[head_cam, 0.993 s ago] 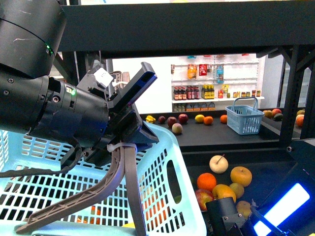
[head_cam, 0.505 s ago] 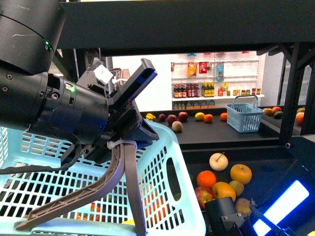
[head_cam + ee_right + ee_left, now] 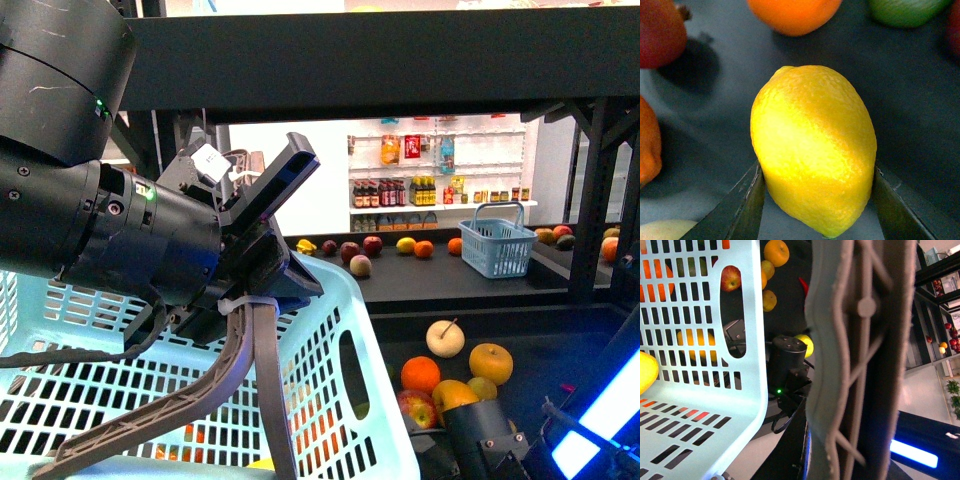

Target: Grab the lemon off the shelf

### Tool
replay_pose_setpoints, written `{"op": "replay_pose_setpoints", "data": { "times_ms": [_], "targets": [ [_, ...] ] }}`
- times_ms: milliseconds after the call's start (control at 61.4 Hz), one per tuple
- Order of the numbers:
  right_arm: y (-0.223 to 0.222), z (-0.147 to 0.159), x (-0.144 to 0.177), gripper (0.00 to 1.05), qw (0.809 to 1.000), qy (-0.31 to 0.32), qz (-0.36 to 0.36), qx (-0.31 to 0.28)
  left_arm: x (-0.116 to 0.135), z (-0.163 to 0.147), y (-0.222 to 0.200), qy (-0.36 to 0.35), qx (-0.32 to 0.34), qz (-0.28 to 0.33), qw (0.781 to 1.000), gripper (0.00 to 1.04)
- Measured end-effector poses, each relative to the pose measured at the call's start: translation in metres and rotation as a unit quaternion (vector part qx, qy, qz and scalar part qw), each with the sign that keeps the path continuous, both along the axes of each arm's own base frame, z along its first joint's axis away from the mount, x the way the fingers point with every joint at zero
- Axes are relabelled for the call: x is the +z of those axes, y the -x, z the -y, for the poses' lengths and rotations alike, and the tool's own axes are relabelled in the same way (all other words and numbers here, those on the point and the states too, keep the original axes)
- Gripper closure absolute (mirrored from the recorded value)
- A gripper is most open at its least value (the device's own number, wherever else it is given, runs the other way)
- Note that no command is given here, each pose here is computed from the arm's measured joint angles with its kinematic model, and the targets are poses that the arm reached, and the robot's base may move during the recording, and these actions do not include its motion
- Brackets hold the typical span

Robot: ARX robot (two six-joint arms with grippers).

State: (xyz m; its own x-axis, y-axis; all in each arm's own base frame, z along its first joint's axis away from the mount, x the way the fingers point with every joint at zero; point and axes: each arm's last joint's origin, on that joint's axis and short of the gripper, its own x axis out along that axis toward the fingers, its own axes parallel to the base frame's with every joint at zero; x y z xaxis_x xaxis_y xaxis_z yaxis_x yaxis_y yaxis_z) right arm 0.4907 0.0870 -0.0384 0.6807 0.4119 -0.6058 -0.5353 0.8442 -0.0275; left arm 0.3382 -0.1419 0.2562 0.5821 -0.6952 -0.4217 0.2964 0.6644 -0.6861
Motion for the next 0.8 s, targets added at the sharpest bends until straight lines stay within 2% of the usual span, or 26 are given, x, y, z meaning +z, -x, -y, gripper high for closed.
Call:
{"op": "replay_pose_setpoints", "data": {
  "times_ms": [195, 326, 423, 456, 586, 717, 798],
  "targets": [
    [0.002, 0.042, 0.043, 0.5, 0.997, 0.001, 0.049, -0.056, 0.0, 0.0, 0.0, 0.0, 0.0, 0.0, 1.0, 0.93],
    [0.012, 0.077, 0.084, 0.5, 0.991, -0.036, 0.078, -0.101, 0.0, 0.0, 0.0, 0.0, 0.0, 0.0, 1.0, 0.93],
    [0.023, 0.089, 0.118, 0.5, 0.987, -0.067, 0.091, -0.112, 0.0, 0.0, 0.0, 0.0, 0.0, 0.0, 1.0, 0.93],
    [0.03, 0.089, 0.14, 0.5, 0.985, -0.088, 0.101, -0.108, 0.0, 0.0, 0.0, 0.0, 0.0, 0.0, 1.0, 0.93],
    [0.044, 0.073, 0.19, 0.5, 0.979, -0.138, 0.126, -0.081, 0.0, 0.0, 0.0, 0.0, -0.001, 0.0, 1.0, 0.93],
    [0.054, 0.048, 0.22, 0.5, 0.974, -0.178, 0.132, -0.052, 0.0, 0.0, 0.0, 0.0, -0.001, 0.0, 1.0, 0.93],
    [0.057, 0.031, 0.225, 0.5, 0.974, -0.184, 0.129, -0.039, 0.0, 0.0, 0.0, 0.0, 0.0, 0.0, 1.0, 0.93]
  ]
}}
